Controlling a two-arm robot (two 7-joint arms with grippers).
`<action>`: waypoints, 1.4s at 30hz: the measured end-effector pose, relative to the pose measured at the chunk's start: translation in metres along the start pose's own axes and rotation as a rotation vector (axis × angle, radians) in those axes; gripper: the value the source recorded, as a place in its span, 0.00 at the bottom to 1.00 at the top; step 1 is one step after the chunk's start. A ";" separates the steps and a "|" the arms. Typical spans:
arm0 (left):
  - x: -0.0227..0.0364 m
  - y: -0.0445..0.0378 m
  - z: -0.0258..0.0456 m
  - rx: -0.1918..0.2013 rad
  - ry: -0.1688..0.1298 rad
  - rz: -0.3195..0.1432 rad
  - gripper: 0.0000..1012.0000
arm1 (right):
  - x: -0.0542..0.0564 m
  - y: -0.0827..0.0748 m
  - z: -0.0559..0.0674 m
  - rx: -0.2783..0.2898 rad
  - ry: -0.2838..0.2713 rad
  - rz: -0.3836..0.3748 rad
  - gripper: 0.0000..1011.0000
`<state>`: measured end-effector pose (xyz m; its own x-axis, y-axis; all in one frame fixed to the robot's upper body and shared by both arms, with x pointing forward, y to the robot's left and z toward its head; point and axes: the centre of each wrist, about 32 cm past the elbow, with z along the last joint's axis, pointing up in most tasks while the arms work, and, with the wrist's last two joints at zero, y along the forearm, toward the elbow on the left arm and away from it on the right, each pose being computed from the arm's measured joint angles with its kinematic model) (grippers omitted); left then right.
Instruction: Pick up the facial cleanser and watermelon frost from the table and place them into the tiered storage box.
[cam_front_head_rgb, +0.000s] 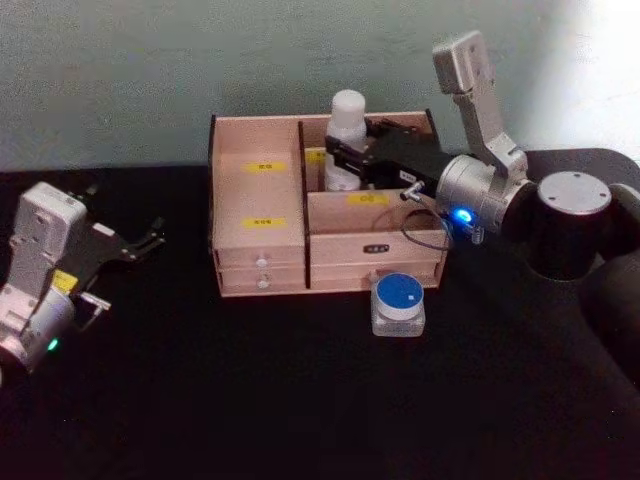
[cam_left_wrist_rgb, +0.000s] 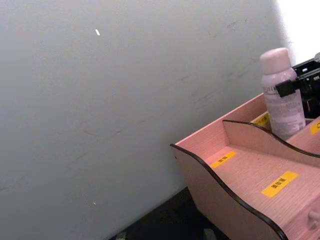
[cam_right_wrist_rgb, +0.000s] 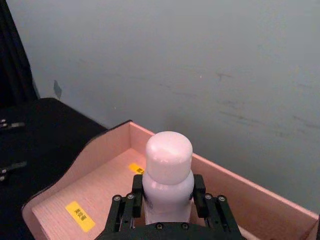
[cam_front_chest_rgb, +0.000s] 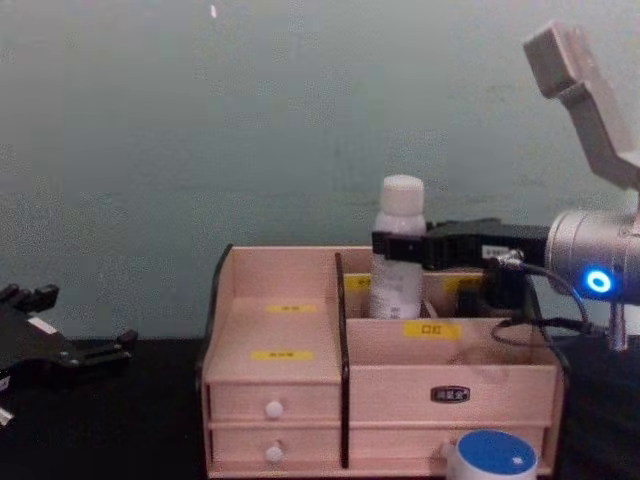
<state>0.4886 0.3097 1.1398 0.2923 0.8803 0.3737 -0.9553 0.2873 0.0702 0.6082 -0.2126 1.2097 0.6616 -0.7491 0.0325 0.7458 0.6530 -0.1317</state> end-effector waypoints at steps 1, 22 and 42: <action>0.0000 0.0000 0.0000 0.000 0.000 0.000 0.99 | 0.000 0.000 -0.002 -0.004 0.003 -0.001 0.59; 0.0000 0.0000 0.0000 0.000 0.000 0.000 0.99 | -0.002 0.000 -0.012 -0.034 0.002 -0.014 0.59; 0.0000 0.0000 0.0000 0.000 0.000 0.000 0.99 | -0.002 0.000 -0.012 -0.032 0.006 -0.015 0.89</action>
<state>0.4886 0.3097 1.1398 0.2923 0.8803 0.3737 -0.9552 0.2874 0.0702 0.6057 -0.2128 1.1976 0.6502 -0.7593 0.0286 0.7524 0.6382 -0.1631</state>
